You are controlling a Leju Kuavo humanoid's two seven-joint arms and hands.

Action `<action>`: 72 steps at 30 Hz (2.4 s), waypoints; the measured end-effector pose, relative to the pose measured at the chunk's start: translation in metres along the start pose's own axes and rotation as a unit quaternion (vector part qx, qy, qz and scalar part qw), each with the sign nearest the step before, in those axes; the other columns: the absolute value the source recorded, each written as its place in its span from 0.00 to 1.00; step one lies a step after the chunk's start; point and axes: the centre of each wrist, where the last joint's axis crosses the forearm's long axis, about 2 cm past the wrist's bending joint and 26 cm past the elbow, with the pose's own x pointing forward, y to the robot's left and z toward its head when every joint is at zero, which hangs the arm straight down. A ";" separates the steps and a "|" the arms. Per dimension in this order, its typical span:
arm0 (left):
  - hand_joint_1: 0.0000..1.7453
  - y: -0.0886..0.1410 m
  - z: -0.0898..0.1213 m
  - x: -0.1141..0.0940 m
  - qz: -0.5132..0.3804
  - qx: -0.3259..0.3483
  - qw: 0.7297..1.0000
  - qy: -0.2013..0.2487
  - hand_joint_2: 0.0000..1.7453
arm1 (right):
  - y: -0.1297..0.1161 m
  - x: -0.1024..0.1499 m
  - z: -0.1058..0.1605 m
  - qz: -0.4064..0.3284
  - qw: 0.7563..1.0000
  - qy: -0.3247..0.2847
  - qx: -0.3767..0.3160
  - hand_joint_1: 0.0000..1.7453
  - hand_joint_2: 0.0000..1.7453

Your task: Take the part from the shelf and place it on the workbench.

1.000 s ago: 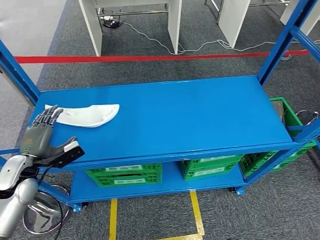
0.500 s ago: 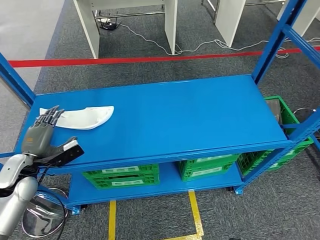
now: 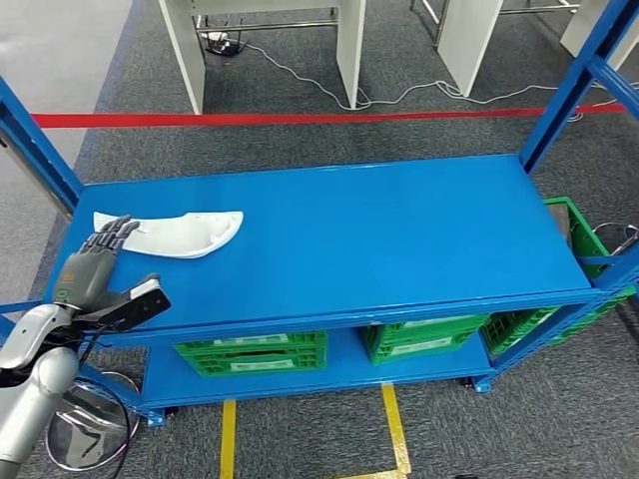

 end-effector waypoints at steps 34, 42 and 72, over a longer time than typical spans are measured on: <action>0.00 -0.015 -0.015 0.002 -0.015 -0.063 0.998 -0.024 1.00 | -0.005 0.002 -0.002 0.001 1.000 0.025 -0.009 0.00 1.00; 0.00 -0.019 -0.015 -0.002 -0.022 -0.081 0.996 -0.022 1.00 | -0.005 0.002 -0.002 0.001 1.000 0.027 -0.010 0.00 1.00; 1.00 -0.033 -0.008 -0.014 -0.018 -0.123 0.992 0.003 1.00 | -0.005 0.001 -0.002 0.004 1.000 0.028 -0.008 0.00 1.00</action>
